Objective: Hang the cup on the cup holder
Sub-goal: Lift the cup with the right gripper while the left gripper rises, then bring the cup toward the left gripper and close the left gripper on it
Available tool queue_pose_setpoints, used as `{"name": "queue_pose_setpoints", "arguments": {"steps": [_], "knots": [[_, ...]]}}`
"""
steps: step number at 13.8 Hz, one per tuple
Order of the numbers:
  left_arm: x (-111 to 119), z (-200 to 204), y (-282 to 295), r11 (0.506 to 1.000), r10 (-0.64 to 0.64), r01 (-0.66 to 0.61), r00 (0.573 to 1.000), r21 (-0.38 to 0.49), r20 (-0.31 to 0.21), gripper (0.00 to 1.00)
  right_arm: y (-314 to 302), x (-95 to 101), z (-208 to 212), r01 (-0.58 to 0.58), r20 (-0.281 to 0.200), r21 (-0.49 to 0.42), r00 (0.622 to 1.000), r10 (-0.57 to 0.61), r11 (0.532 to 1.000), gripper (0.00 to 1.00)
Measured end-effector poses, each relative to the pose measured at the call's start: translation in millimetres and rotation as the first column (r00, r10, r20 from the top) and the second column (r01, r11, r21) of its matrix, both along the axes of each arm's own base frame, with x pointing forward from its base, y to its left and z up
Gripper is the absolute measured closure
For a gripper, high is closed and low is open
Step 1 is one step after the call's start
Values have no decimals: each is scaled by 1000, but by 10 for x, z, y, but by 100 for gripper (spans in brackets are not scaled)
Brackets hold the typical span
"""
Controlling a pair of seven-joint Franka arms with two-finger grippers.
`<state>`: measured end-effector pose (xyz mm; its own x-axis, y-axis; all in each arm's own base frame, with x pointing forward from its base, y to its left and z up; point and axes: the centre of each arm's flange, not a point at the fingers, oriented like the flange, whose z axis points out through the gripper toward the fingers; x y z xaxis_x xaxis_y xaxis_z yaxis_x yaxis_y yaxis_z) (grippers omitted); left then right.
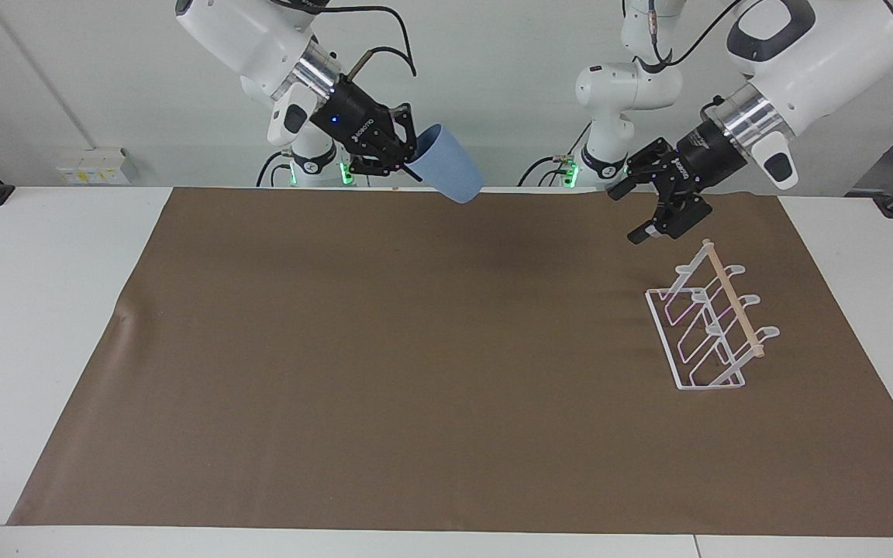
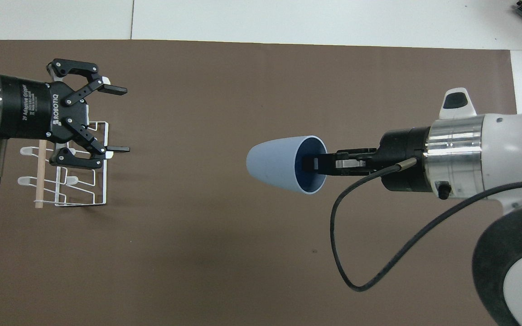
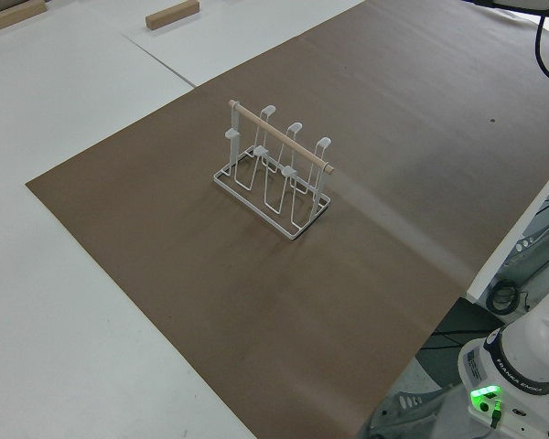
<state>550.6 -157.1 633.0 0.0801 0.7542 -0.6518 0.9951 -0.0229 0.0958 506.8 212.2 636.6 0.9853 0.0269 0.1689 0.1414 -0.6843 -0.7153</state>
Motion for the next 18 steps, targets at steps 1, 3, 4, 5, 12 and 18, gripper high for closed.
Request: {"name": "queue_pose_setpoints", "arguments": {"steps": [1, 3, 4, 5, 12, 18], "knots": [[-38, 15, -113, 1000, -10, 10, 1000, -10, -7, 0, 99, -24, 22, 14, -3, 13, 1000, -14, 1000, 95], [-129, 57, -326, 1000, -26, 26, 999, -18, -21, 0, 311, -84, 69, 44, -9, 38, 999, -43, 998, 95], [-190, 100, -427, 999, -31, 31, 999, -19, -25, 0, 412, -115, 94, 60, -13, 53, 998, -59, 997, 95], [-260, 163, -515, 999, -29, 29, 999, -19, -29, 0, 505, -147, 117, 74, -16, 66, 997, -74, 995, 95], [-667, 638, -647, 999, -23, 24, 1000, -22, 19, 0, 843, -292, 195, 107, -33, 134, 994, -103, 985, 95], [-774, 478, -730, 999, -34, 34, 999, -7, -5, 0, 942, -347, 130, 130, -73, 134, 990, -121, 982, 95]]}}
